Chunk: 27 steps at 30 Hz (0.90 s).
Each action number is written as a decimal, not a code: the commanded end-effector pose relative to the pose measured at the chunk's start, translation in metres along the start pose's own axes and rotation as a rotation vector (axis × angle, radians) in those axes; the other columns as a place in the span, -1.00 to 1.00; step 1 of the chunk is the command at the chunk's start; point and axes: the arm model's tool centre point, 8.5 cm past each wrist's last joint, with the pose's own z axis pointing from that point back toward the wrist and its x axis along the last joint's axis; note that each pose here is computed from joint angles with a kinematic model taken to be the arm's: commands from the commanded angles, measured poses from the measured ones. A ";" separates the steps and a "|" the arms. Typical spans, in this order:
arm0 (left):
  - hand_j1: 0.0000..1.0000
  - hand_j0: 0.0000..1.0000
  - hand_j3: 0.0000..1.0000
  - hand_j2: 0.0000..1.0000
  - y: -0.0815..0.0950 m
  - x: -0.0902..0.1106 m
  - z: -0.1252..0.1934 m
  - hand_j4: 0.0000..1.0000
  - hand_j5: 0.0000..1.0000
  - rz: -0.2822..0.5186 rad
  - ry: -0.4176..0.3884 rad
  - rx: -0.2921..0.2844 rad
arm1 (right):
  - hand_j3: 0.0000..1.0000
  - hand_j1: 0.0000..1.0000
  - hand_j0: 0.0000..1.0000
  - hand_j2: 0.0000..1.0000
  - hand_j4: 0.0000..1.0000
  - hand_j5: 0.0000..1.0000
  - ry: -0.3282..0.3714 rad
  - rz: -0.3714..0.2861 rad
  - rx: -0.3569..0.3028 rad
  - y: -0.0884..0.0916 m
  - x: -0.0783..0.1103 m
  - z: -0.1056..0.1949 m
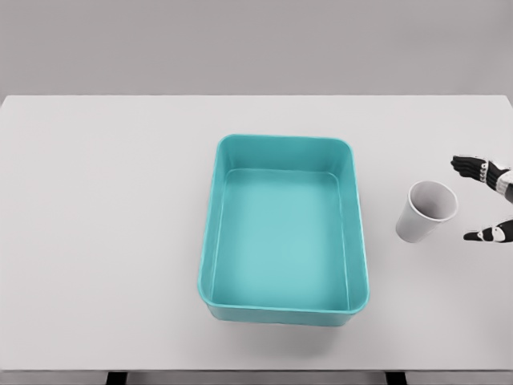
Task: Put the paper cup into the basket with your right arm
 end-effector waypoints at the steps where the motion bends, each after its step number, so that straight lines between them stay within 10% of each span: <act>1: 1.00 1.00 1.00 1.00 0.000 0.000 0.000 1.00 1.00 0.000 0.000 0.000 | 1.00 1.00 1.00 1.00 1.00 1.00 0.024 0.007 -0.008 -0.006 -0.002 0.006; 7: 1.00 1.00 1.00 1.00 0.000 0.000 0.000 1.00 1.00 0.000 0.000 0.000 | 1.00 1.00 1.00 1.00 1.00 1.00 0.103 0.042 -0.002 -0.006 -0.023 0.019; 27: 1.00 1.00 1.00 1.00 0.000 0.000 0.000 1.00 1.00 0.000 0.000 0.000 | 1.00 1.00 1.00 1.00 1.00 1.00 0.049 -0.031 -0.046 0.022 -0.036 -0.006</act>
